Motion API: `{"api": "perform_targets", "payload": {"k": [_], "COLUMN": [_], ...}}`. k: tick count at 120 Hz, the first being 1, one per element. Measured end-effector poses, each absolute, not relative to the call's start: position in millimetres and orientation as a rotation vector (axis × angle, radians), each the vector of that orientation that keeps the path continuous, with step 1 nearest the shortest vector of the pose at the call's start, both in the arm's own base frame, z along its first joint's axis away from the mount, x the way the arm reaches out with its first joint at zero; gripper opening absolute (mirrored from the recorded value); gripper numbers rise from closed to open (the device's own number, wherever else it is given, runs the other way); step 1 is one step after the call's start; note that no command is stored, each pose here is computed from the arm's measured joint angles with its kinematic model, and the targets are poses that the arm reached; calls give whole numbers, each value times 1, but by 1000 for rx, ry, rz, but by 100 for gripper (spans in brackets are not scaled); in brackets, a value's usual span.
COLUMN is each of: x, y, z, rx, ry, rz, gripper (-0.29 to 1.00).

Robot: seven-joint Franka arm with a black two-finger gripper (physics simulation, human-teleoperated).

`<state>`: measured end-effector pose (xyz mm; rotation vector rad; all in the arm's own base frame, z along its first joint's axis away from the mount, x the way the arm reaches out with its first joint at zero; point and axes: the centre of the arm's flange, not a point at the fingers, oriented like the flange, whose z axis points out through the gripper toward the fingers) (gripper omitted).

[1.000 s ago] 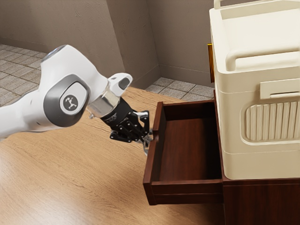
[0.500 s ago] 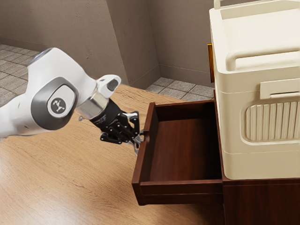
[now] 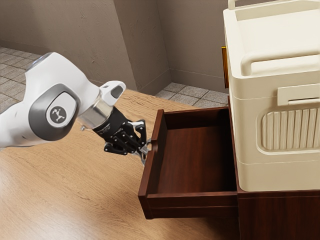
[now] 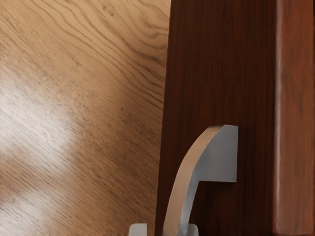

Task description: Pull the drawer handle with one arm to open the drawer

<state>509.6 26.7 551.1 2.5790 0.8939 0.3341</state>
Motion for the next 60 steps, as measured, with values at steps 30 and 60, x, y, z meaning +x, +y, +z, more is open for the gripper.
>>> {"api": "perform_targets", "payload": {"k": [30, 60], "x": [506, 498], "y": [28, 28], "z": [553, 567], "rx": [2561, 2543], "ry": [900, 883], "rz": [334, 365], "gripper": [4, 8]}}
